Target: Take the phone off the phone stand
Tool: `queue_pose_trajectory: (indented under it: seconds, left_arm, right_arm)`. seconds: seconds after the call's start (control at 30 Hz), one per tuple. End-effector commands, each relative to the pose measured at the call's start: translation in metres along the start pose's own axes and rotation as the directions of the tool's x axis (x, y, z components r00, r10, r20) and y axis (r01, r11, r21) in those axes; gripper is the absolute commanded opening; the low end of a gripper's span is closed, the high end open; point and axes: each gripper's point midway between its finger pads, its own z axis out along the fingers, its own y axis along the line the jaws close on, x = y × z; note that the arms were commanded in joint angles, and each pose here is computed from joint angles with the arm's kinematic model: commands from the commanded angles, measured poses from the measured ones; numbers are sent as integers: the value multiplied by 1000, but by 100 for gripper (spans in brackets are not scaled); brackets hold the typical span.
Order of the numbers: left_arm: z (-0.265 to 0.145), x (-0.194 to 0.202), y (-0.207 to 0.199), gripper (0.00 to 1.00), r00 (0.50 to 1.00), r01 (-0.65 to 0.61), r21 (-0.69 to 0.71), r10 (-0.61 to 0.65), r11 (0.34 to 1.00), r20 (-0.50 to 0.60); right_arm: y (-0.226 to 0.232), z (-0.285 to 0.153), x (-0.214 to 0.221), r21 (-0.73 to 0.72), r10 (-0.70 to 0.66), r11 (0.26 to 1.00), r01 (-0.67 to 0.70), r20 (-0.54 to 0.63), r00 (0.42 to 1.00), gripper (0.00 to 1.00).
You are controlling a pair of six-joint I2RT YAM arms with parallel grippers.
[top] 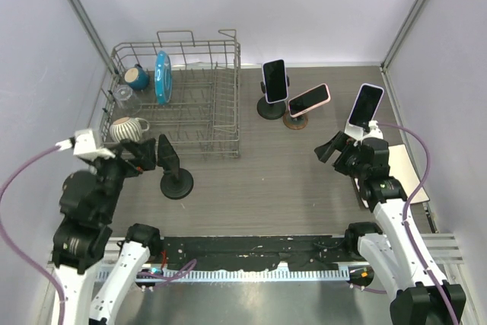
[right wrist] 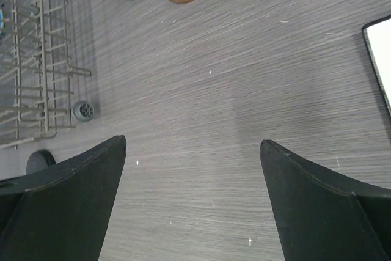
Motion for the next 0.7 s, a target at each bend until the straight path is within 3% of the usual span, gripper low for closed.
queue_pose_trajectory:
  seconds: [0.0,0.13,0.23,0.37,0.67]
  left_arm:
    - [4,43,1,100,962,-21,-31,12,999,-273]
    - [18,65,-3,100,905,-28,-53,3,998,-426]
    - [22,70,-8,97,879,-17,-47,-8,999,-477]
    - [26,78,-6,86,840,-38,-73,-8,997,-542]
    - [29,94,-10,58,813,-9,-61,-28,998,-582]
  right_arm:
    - [22,-10,-6,-103,-77,992,76,-10,997,97]
    - [17,-14,-3,-92,-109,990,107,-8,994,97]
    - [15,-13,1,-95,-107,990,106,-6,994,97]
    - [14,-12,2,-91,-113,990,112,-8,994,97]
    - [12,-7,8,-92,-112,990,110,-23,993,97]
